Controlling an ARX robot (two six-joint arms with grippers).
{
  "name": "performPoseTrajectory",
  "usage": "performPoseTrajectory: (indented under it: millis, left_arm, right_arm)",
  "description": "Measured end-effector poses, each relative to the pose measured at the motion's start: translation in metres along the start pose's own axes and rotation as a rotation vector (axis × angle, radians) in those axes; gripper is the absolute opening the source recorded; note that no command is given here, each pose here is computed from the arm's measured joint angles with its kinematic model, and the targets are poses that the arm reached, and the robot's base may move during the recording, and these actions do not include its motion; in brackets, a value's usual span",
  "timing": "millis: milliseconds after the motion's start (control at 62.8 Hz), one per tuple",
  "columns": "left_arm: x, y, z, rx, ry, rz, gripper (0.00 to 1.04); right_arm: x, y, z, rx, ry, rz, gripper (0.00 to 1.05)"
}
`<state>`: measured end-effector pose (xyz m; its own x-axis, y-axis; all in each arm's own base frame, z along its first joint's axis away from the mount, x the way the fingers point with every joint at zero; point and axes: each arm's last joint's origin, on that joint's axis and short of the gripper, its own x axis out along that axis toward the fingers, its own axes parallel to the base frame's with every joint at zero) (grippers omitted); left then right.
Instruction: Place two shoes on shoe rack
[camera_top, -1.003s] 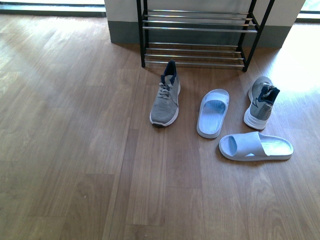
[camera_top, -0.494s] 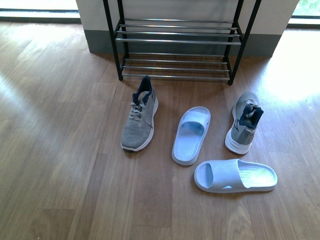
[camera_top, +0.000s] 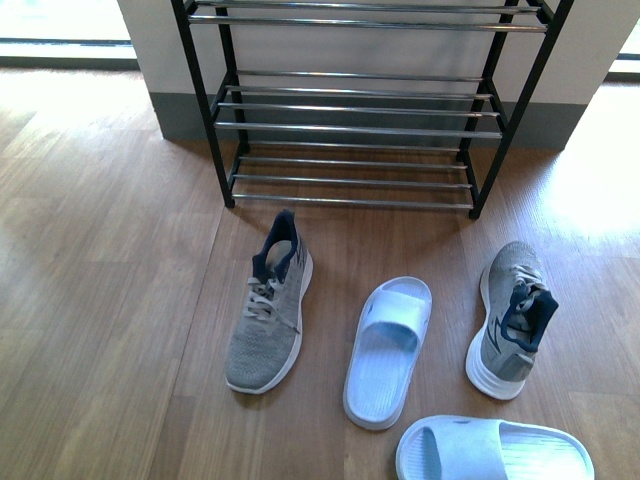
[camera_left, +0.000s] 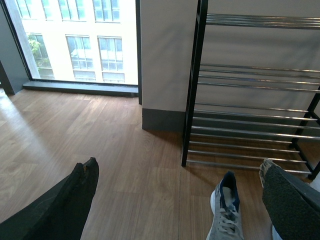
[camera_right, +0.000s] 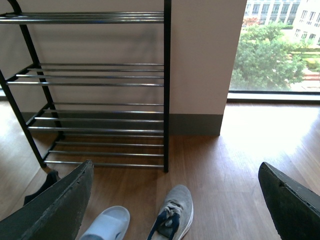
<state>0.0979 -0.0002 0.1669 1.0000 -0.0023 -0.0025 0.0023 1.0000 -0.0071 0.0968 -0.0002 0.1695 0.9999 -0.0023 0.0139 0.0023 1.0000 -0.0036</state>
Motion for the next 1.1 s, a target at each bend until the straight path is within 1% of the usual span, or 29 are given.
performPoseTrajectory:
  millis: [318, 334, 366, 382, 398, 446, 557, 653, 732, 828, 908, 971, 1003, 1019, 1099]
  left_arm:
    - [0.000, 0.000, 0.000, 0.000, 0.000, 0.000, 0.95]
    - [0.000, 0.000, 0.000, 0.000, 0.000, 0.000, 0.95]
    - [0.000, 0.000, 0.000, 0.000, 0.000, 0.000, 0.95]
    - [0.000, 0.000, 0.000, 0.000, 0.000, 0.000, 0.95]
    - [0.000, 0.000, 0.000, 0.000, 0.000, 0.000, 0.95]
    - [0.000, 0.000, 0.000, 0.000, 0.000, 0.000, 0.95]
    - [0.000, 0.000, 0.000, 0.000, 0.000, 0.000, 0.95]
    - [0.000, 0.000, 0.000, 0.000, 0.000, 0.000, 0.95]
    - [0.000, 0.000, 0.000, 0.000, 0.000, 0.000, 0.95]
    - [0.000, 0.000, 0.000, 0.000, 0.000, 0.000, 0.95]
    - [0.000, 0.000, 0.000, 0.000, 0.000, 0.000, 0.95]
    - [0.000, 0.000, 0.000, 0.000, 0.000, 0.000, 0.95]
    - [0.000, 0.000, 0.000, 0.000, 0.000, 0.000, 0.95]
    - [0.000, 0.000, 0.000, 0.000, 0.000, 0.000, 0.95]
    - [0.000, 0.000, 0.000, 0.000, 0.000, 0.000, 0.95]
  right_arm:
    - [0.000, 0.000, 0.000, 0.000, 0.000, 0.002, 0.96]
    - [0.000, 0.000, 0.000, 0.012, 0.013, 0.029, 0.96]
    - [0.002, 0.001, -0.002, 0.043, 0.061, 0.121, 0.96]
    - [0.002, 0.000, -0.002, 0.047, 0.070, 0.129, 0.96]
    - [0.004, 0.001, -0.002, 0.058, 0.088, 0.178, 0.96]
    - [0.011, 0.003, -0.002, 0.080, 0.135, 0.235, 0.96]
    - [0.038, 0.011, 0.004, 0.082, 0.217, 0.218, 0.96]
    - [0.072, 0.020, -0.003, 0.069, 0.318, 0.188, 0.96]
    - [0.101, 0.028, -0.020, 0.060, 0.420, 0.171, 0.96]
    - [0.134, 0.036, -0.049, 0.046, 0.545, 0.139, 0.96]
    - [0.160, 0.040, -0.083, 0.036, 0.671, 0.102, 0.96]
    - [0.174, 0.041, -0.106, 0.024, 0.744, 0.072, 0.96]
    - [0.183, 0.040, -0.123, 0.020, 0.795, 0.047, 0.96]
    - [0.184, 0.040, -0.125, 0.021, 0.801, 0.046, 0.96]
    - [0.198, 0.035, -0.154, 0.017, 0.874, -0.012, 0.96]
